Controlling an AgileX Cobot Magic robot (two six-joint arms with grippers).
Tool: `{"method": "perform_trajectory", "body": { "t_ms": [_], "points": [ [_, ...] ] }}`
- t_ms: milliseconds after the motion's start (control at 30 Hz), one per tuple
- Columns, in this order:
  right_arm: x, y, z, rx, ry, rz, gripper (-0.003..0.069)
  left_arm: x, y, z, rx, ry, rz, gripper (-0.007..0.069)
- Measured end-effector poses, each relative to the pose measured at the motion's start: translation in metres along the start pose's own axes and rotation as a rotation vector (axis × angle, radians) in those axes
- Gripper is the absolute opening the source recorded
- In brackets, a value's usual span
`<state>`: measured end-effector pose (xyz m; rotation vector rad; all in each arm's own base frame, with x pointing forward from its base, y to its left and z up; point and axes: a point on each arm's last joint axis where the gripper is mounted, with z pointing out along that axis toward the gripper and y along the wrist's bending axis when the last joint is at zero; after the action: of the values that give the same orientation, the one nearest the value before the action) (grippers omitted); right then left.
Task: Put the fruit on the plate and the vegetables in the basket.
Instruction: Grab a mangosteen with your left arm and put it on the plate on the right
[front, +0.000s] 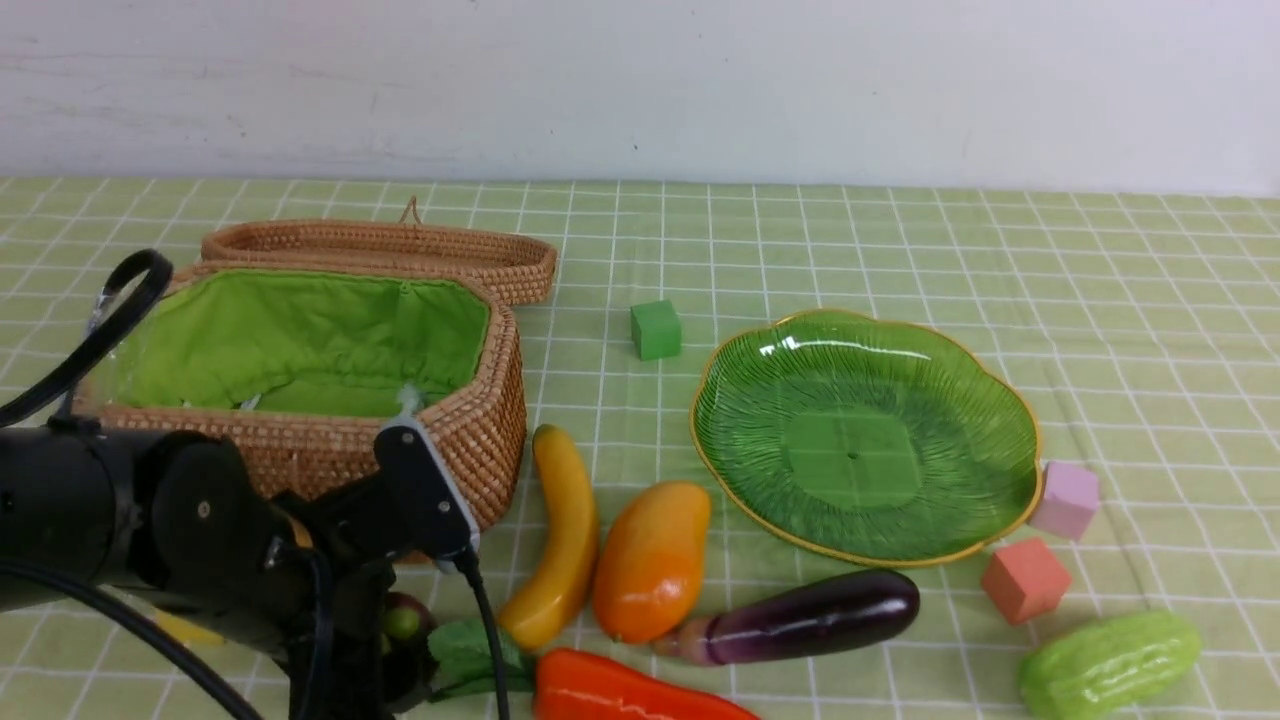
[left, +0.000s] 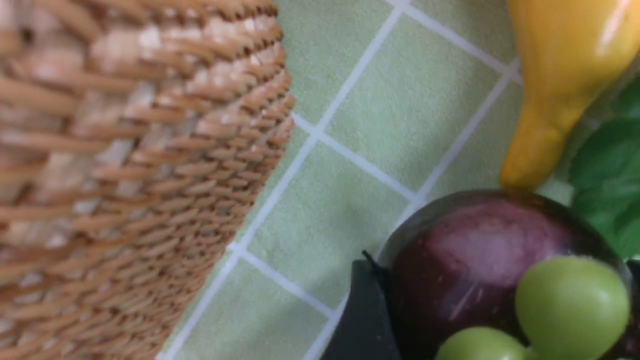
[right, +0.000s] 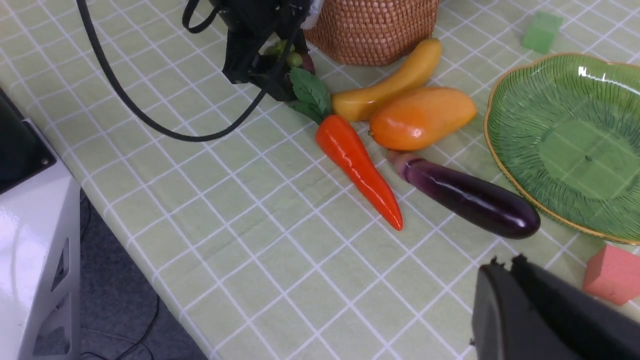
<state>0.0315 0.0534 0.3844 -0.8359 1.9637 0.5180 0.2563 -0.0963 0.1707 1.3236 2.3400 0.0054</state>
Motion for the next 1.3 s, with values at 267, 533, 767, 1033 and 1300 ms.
{"method": "perform_trajectory", "body": {
  "t_ms": [267, 533, 767, 1033, 1300],
  "points": [
    [0.000, 0.000, 0.000, 0.000, 0.000, 0.000, 0.0039, 0.009, -0.009, -0.026, 0.044, 0.068, -0.055, 0.0561],
    [0.000, 0.000, 0.000, 0.000, 0.000, 0.000, 0.0042, 0.010, -0.019, -0.082, 0.018, -0.029, -0.214, 0.0561],
    [-0.008, -0.005, -0.001, 0.052, -0.092, 0.030, 0.0042, -0.035, -0.025, -0.140, 0.068, -0.426, -0.259, 0.0561],
    [-0.008, -0.016, -0.002, 0.166, -0.106, 0.161, 0.0046, -0.145, -0.044, -0.128, 0.133, -0.639, -0.010, 0.0561],
    [-0.002, -0.021, -0.003, 0.233, -0.051, 0.245, 0.0051, -0.236, -0.039, -0.027, 0.126, -0.593, -0.006, 0.0561]
  ]
}}
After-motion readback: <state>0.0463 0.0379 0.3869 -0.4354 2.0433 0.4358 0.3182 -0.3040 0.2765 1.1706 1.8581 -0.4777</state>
